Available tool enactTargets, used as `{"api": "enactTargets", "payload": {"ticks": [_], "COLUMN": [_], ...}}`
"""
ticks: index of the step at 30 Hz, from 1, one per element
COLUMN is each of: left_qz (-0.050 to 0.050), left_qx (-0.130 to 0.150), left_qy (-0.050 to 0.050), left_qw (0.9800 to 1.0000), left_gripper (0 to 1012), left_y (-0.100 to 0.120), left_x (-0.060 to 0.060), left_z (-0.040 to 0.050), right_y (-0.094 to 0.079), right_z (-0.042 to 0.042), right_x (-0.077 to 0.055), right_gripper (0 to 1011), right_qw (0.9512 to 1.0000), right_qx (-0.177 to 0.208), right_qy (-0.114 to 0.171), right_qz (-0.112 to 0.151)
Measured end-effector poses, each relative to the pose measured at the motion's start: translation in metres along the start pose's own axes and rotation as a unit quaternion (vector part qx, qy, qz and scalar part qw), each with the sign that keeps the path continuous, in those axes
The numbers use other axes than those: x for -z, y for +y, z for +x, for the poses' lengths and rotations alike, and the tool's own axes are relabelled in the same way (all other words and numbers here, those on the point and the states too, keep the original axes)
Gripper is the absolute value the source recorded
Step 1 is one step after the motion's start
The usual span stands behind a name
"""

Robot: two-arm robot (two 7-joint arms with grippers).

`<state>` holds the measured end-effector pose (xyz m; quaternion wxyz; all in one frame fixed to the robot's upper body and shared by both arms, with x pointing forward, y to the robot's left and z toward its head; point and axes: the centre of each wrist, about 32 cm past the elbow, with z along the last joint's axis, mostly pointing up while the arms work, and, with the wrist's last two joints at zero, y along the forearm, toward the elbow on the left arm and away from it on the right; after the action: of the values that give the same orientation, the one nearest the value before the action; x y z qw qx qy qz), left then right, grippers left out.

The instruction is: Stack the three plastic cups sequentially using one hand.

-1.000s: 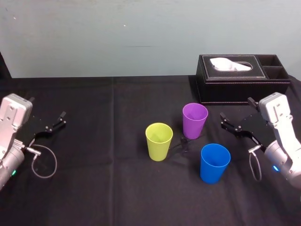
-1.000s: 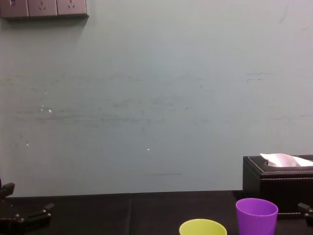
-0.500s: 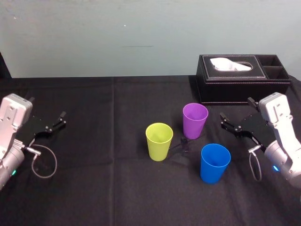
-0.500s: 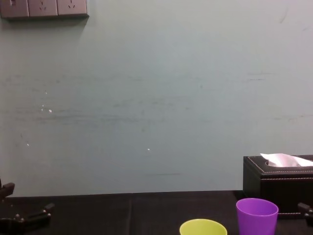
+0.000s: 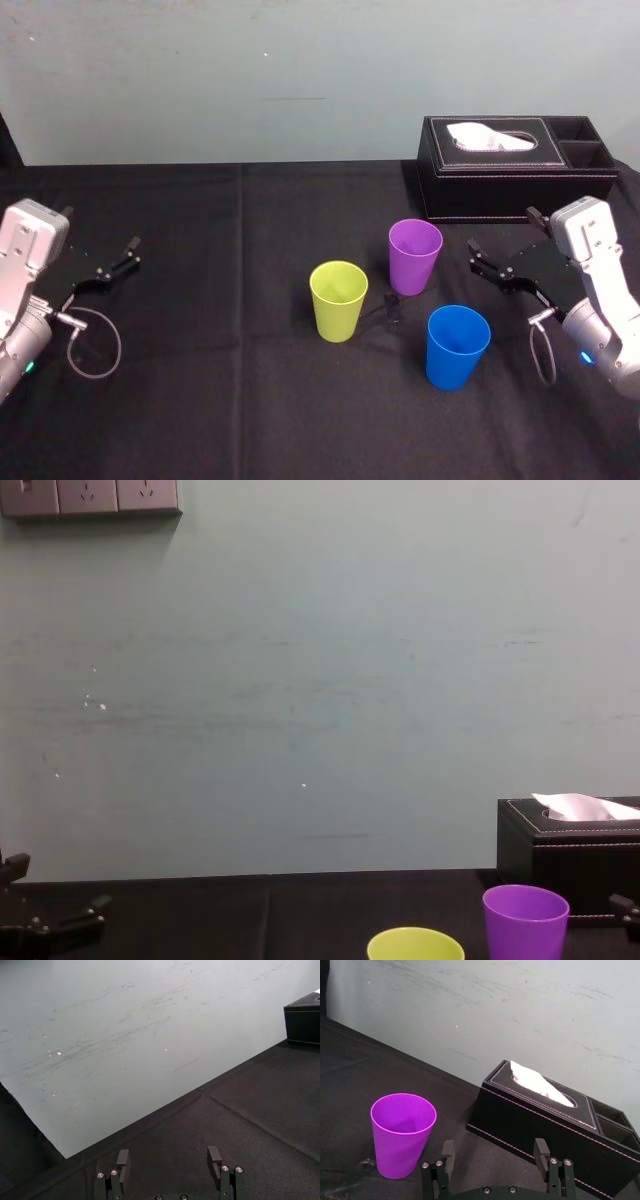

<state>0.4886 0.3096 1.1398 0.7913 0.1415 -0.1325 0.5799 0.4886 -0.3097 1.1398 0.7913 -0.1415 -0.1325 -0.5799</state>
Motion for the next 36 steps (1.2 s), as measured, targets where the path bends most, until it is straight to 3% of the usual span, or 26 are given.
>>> {"api": "enactTargets", "payload": {"ticks": [17, 27, 36], "left_qz": [0.000, 0.000, 0.000], "left_qx": [0.000, 0.000, 0.000], "left_qy": [0.000, 0.000, 0.000], "left_qw": [1.0000, 1.0000, 1.0000], "left_gripper": [1010, 1010, 1010], "left_y": [0.000, 0.000, 0.000], "left_x": [0.000, 0.000, 0.000], "left_z": [0.0000, 0.0000, 0.0000], "right_y": [0.000, -0.011, -0.033], "right_z": [0.0014, 0.0154, 0.0362], "right_x": [-0.001, -0.013, -0.028], "right_gripper": [1003, 1003, 1003], "right_qw": [1.0000, 0.9999, 0.9996], "right_qx": [0.000, -0.009, -0.028], "right_qy": [-0.002, -0.003, 0.001], "right_qz": [-0.002, -0.004, 0.007]}}
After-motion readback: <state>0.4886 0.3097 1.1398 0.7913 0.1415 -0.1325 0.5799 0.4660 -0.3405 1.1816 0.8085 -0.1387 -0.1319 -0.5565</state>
